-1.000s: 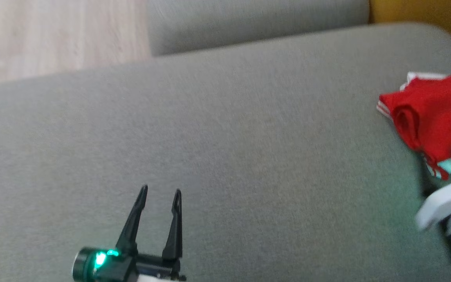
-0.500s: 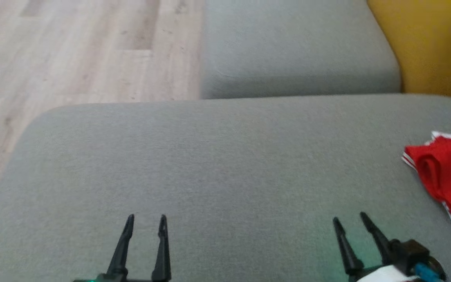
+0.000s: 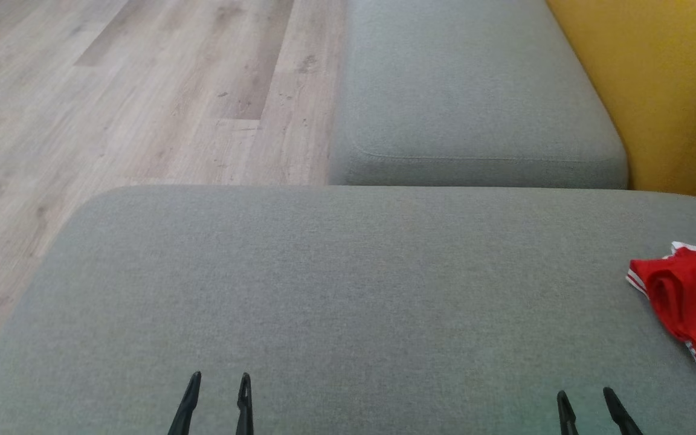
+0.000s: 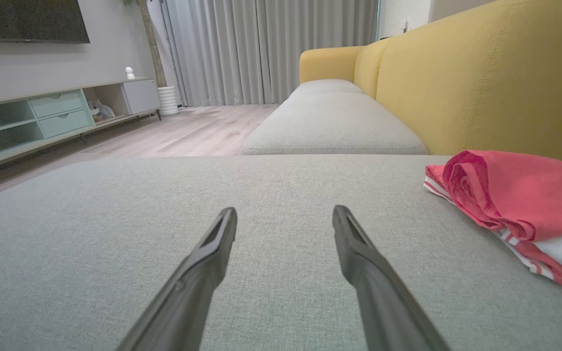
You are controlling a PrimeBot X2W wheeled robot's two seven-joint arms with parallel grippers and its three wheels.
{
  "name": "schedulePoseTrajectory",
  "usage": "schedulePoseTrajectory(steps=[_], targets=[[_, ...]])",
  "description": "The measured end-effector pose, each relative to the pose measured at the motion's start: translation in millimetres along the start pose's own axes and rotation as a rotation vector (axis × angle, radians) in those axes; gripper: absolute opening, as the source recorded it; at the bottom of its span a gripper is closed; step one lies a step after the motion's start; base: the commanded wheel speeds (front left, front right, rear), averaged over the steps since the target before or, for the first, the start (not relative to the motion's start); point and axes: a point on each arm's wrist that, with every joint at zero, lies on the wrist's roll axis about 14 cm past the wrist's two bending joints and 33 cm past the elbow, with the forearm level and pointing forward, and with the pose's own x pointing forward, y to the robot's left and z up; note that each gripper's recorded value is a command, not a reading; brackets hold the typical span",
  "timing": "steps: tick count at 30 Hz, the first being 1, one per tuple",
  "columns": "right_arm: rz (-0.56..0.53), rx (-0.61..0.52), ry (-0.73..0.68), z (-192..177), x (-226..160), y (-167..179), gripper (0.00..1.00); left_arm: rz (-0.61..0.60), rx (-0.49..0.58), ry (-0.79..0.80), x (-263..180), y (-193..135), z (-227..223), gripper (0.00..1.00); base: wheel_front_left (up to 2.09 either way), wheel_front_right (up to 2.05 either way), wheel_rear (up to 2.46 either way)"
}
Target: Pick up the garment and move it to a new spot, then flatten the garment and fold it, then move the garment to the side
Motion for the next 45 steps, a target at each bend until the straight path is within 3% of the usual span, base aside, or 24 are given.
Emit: schedulePoseTrajectory(steps=[14,15,22,45], targets=[[-0.030,0.006,-0.041,11.2,-2.3,-7.7,1.00,-0.022,0.002,0.022,0.2,-3.8,-6.4,1.00,0.00,0.00,0.00],[-0.032,0.006,-0.039,10.7,-2.7,-8.0,0.00,-0.024,0.002,0.028,0.0,-4.3,-8.3,0.00,0.00,0.00,0.00],[-0.053,0.051,0.064,-20.6,-13.3,-11.0,0.00,-0.008,-0.019,0.101,-4.6,1.6,-28.0,0.00,0.00,0.00,0.00],[-0.141,0.343,0.049,-15.7,5.4,-27.8,0.00,0.051,-0.302,0.200,9.1,12.0,-44.5,0.00,0.00,0.00,0.00]])
